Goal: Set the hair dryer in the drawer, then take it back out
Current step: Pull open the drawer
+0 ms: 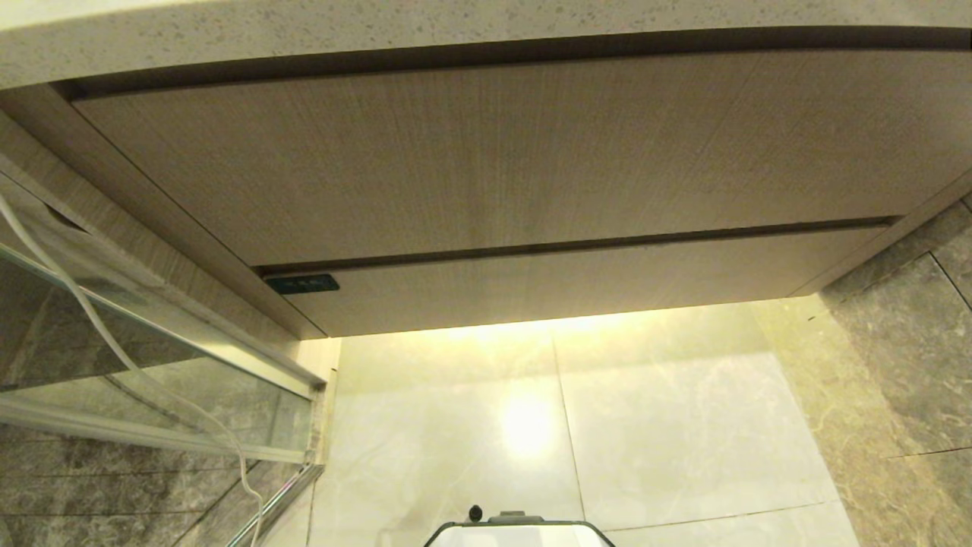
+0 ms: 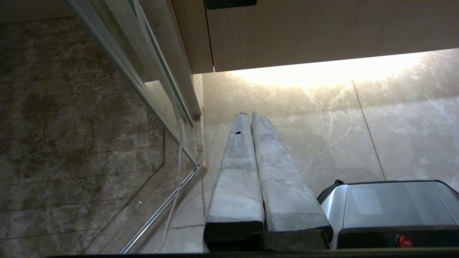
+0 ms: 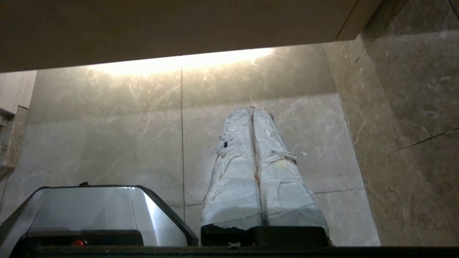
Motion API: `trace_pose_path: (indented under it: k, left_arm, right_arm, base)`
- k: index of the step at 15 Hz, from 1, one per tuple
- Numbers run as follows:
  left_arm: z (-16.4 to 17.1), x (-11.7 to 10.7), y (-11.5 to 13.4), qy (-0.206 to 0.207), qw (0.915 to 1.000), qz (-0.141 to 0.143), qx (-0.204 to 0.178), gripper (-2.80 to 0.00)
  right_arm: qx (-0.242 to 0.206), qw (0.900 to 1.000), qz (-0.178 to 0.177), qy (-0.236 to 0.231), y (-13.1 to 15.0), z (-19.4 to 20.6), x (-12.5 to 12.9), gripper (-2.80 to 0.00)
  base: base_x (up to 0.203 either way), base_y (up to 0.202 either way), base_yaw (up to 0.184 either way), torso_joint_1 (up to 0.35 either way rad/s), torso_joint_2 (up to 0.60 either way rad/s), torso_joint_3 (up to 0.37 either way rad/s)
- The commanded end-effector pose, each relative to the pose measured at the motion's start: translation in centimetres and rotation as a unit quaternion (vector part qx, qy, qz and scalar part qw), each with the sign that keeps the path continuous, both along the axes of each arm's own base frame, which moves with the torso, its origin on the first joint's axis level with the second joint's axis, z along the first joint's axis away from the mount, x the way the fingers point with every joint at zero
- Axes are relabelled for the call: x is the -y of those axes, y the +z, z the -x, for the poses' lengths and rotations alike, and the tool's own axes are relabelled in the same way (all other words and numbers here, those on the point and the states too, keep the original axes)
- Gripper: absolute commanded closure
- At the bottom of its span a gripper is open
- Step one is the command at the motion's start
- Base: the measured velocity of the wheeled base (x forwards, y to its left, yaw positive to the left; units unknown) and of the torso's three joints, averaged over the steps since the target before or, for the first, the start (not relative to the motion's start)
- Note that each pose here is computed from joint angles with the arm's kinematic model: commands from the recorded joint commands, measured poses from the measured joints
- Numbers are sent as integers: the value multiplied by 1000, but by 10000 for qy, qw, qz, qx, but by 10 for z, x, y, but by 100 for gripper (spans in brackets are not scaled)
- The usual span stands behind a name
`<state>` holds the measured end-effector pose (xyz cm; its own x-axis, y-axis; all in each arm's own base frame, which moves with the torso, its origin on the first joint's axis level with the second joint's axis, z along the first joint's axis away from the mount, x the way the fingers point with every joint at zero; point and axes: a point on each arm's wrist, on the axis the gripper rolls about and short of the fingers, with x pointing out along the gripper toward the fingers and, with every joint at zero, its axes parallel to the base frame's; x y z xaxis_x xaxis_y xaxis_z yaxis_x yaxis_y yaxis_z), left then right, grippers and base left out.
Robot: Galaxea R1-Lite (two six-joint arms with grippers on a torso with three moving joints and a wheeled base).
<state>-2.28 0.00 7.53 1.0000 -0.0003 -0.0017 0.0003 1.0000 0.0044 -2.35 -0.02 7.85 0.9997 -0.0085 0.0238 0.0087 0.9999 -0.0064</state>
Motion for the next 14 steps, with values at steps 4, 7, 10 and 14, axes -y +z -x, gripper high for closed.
trace_pose_path:
  k: [4,7,10,14]
  left_arm:
    - [0,0,0,2,10000,-1,1,0]
    - [0,0,0,2,10000,-1,1,0]
    - [0,0,0,2,10000,-1,-6,0]
    - [0,0,0,2,10000,-1,-7,0]
  right_arm:
    - [-80,9999,-126,-12,-3,-1,0,0]
    - [-71,9998,-202,-31,-3,-1,0,0]
    - [-71,9998,-202,-29,-3,-1,0,0]
    - [-71,9998,-202,-31,-3,-1,0,0]
  base:
    - [0,0,0,0,0,0]
    - [0,0,0,0,0,0]
    - [0,0,0,0,0,0]
    - [0,0,0,0,0,0]
